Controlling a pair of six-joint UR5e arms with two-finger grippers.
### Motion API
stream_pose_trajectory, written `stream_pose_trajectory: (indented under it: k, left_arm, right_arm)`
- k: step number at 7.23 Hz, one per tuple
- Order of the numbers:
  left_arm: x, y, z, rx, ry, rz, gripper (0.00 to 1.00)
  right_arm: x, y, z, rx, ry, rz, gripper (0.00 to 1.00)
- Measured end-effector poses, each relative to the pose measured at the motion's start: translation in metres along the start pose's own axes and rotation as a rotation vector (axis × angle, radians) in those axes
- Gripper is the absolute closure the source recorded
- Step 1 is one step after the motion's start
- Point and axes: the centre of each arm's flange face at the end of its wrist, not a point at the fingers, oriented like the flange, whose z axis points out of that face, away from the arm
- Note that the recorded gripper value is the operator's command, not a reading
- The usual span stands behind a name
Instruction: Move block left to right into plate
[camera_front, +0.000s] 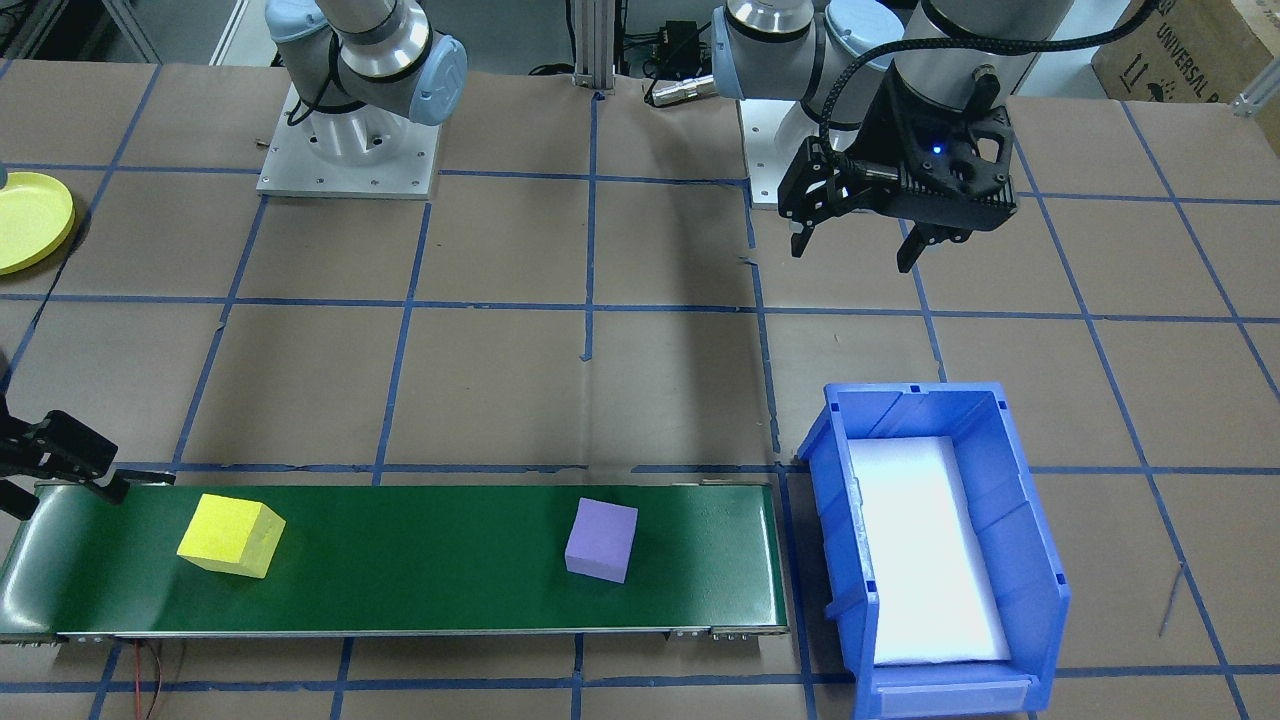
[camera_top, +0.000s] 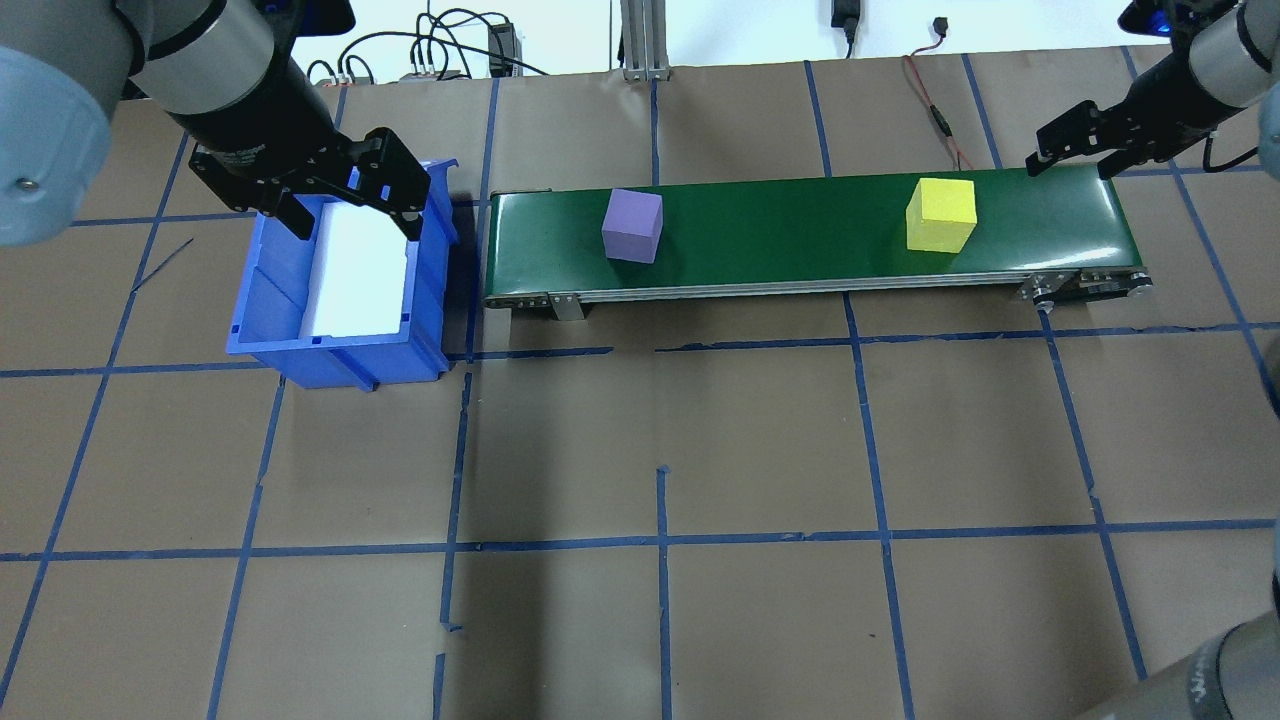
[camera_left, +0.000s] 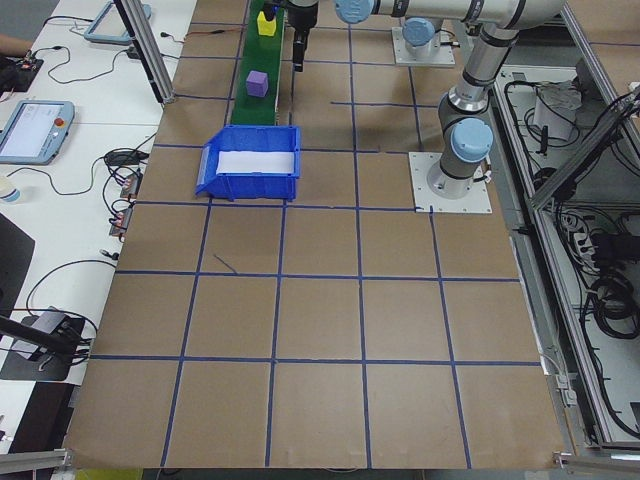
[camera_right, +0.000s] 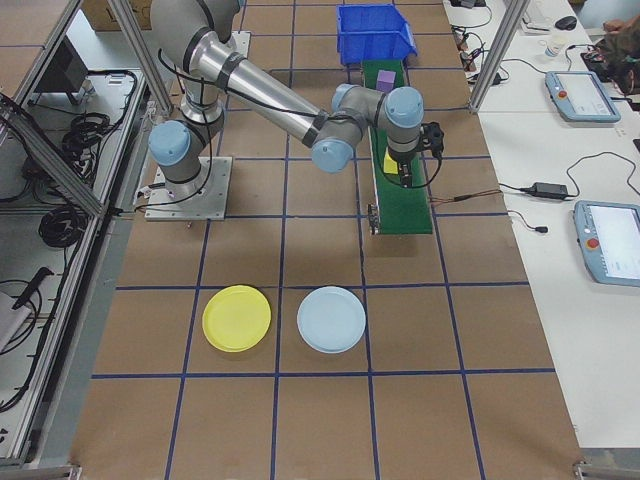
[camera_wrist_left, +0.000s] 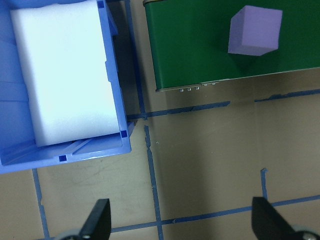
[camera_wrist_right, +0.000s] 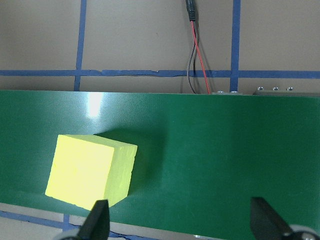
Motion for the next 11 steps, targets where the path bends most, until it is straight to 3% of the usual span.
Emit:
stream_pose_trajectory:
  k: [7, 11]
  left_arm:
    - [-0.007, -0.005, -0.001, 0.039, -0.002, -0.002, 0.0]
    - [-0.008, -0.006, 0.0, 0.045, -0.002, -0.002, 0.0]
  right_arm:
    - [0.003, 0.003, 0.017, -0.02, -0.024, 0.026, 0.0]
    - [0.013, -0.005, 0.029, -0.027, -0.01, 0.06, 0.0]
